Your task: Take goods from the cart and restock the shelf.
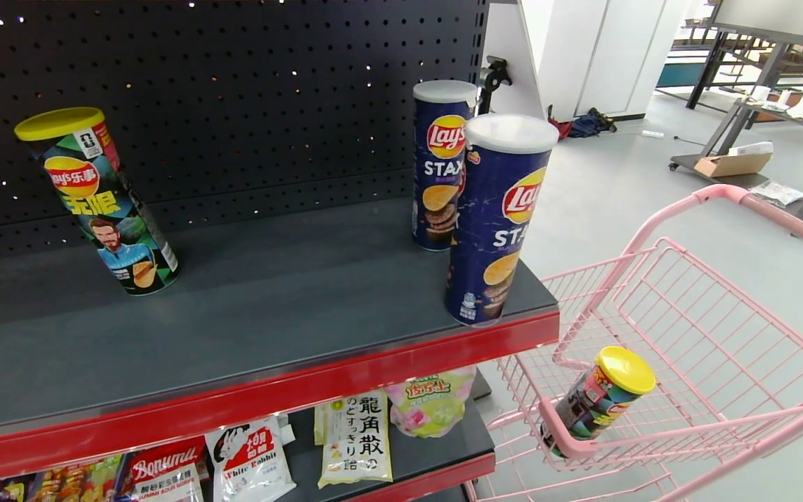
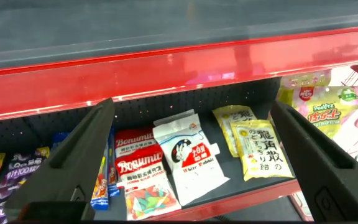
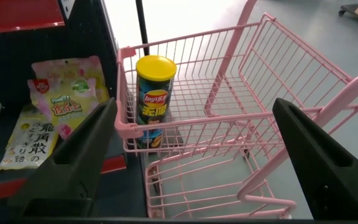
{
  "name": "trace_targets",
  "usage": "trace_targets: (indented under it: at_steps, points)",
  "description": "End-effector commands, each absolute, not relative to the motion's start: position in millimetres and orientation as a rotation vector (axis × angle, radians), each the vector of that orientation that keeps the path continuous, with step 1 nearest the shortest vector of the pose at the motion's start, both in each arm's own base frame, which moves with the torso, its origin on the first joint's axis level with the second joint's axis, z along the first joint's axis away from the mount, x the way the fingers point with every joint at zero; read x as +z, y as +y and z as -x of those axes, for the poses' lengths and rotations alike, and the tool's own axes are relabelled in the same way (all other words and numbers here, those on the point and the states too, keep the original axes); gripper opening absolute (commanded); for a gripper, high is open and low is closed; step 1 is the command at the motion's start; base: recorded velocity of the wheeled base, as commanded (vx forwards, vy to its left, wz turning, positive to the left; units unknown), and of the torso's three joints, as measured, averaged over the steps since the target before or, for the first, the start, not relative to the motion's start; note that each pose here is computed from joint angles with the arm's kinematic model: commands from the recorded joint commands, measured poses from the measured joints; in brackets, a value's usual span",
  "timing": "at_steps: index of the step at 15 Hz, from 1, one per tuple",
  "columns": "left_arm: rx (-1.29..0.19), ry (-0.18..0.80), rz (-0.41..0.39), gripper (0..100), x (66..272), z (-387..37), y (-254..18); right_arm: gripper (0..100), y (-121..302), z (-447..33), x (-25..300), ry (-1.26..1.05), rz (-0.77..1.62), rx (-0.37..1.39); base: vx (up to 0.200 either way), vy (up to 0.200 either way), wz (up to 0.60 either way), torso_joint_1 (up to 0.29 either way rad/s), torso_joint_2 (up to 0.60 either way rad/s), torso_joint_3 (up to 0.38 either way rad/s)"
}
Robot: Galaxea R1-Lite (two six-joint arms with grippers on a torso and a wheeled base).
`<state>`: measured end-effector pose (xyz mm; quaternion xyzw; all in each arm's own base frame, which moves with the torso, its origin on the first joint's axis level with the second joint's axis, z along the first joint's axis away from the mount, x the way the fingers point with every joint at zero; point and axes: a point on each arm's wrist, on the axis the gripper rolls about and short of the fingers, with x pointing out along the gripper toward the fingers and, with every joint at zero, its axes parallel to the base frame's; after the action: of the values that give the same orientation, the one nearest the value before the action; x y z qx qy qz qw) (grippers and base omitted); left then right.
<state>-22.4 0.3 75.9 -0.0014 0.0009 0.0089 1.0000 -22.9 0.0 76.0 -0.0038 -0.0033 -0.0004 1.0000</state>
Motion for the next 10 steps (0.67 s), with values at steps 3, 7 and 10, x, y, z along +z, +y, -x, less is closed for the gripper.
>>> trace_targets:
  at_steps: [3, 7, 10]
  points:
    - [0.018, 0.002, 0.003, 100, 75.9, 22.5, 0.3, 100, 0.0, 20.8, 76.7, 0.02, 0.008, -0.001, 0.0, 0.0, 0.0, 0.0, 0.0, 0.0]
    - [0.017, 0.002, 0.003, 100, 75.9, 22.5, 0.2, 100, 0.0, 22.5, 76.4, -0.003, 0.005, 0.0, 0.0, 0.0, 0.0, 0.0, 0.0, 0.0]
    - [0.018, 0.002, 0.002, 100, 75.9, 22.5, 0.3, 100, 0.0, 22.8, 76.1, -0.006, 0.002, 0.0, 0.0, 0.0, 0.0, 0.0, 0.0, 0.0]
